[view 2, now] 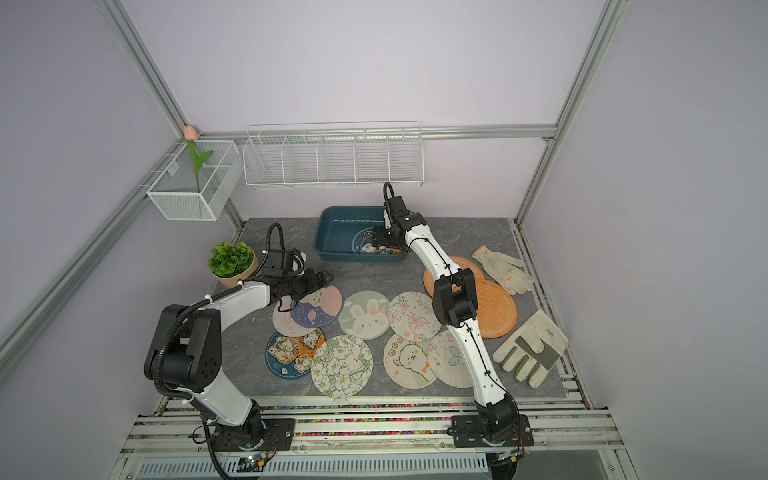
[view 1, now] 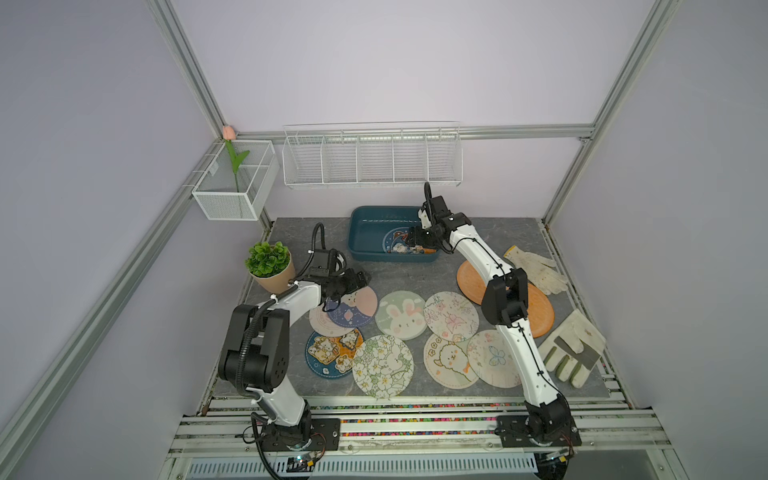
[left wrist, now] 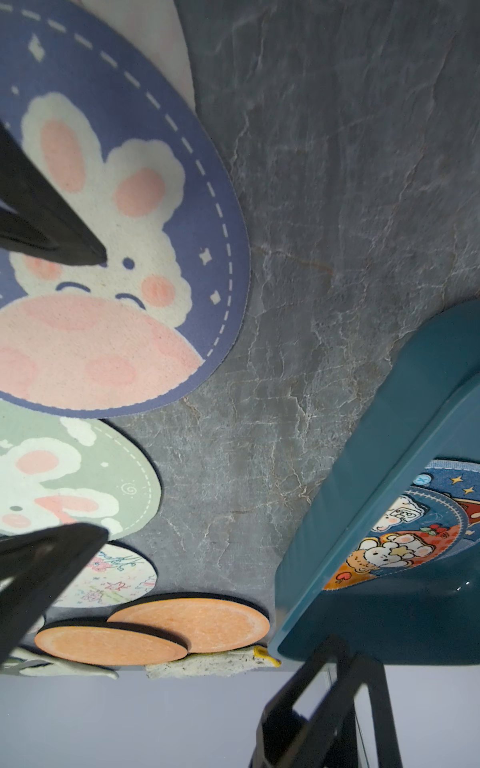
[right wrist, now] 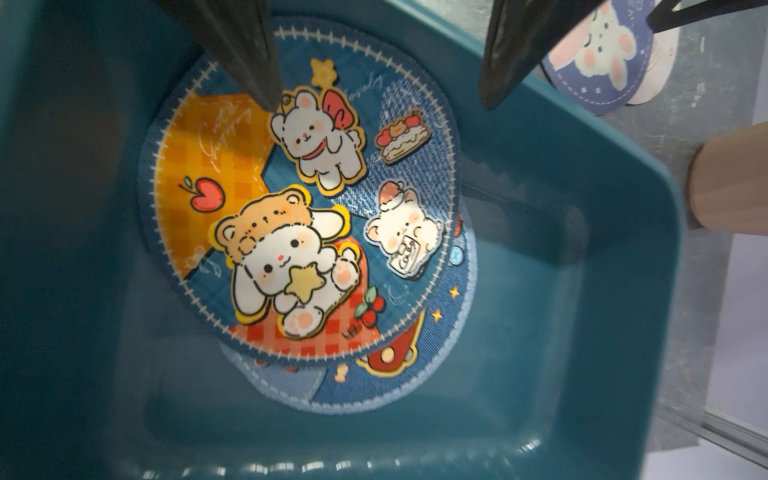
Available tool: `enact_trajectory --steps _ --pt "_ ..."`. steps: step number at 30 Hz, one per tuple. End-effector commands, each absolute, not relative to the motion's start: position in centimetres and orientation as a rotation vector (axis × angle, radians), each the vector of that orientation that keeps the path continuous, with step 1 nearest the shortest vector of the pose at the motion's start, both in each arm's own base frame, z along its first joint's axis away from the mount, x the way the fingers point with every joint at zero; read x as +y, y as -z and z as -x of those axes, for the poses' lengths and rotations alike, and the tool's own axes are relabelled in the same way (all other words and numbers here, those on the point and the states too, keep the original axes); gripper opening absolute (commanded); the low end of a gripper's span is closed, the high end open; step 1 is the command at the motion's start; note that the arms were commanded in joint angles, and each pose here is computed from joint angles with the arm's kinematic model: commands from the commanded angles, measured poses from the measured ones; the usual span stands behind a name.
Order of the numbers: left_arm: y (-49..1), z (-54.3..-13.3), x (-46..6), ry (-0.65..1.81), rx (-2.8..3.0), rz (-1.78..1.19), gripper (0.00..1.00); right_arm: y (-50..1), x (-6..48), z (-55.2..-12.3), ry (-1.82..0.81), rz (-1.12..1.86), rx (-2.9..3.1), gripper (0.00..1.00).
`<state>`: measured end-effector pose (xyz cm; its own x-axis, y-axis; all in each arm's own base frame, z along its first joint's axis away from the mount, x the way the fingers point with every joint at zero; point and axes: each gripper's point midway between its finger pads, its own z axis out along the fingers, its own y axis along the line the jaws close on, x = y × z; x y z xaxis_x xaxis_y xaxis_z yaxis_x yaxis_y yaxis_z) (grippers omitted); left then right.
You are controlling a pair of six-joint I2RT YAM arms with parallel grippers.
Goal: Put the coasters into the storage box
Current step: Adjust the storage box at the center of the board.
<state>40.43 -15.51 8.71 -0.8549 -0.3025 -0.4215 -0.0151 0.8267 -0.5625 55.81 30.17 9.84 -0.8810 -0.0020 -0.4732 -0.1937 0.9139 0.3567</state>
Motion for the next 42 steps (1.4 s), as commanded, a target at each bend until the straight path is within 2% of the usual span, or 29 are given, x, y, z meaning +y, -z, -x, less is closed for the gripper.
enact_trajectory --steps 1,10,42 --pt "-9.6 -40.7 -15.1 0.741 2.484 0.221 0.97 -8.5 30.0 -55.3 -0.524 0.156 2.639 0.78" --pt "-9.7 -41.0 -15.1 0.741 2.485 0.221 0.97 -7.7 29.2 -53.7 -0.468 0.265 2.700 0.91" --pt "-10.1 -40.3 -15.2 0.758 2.469 0.221 0.98 -7.4 28.5 -44.5 -0.593 0.666 2.909 0.86"
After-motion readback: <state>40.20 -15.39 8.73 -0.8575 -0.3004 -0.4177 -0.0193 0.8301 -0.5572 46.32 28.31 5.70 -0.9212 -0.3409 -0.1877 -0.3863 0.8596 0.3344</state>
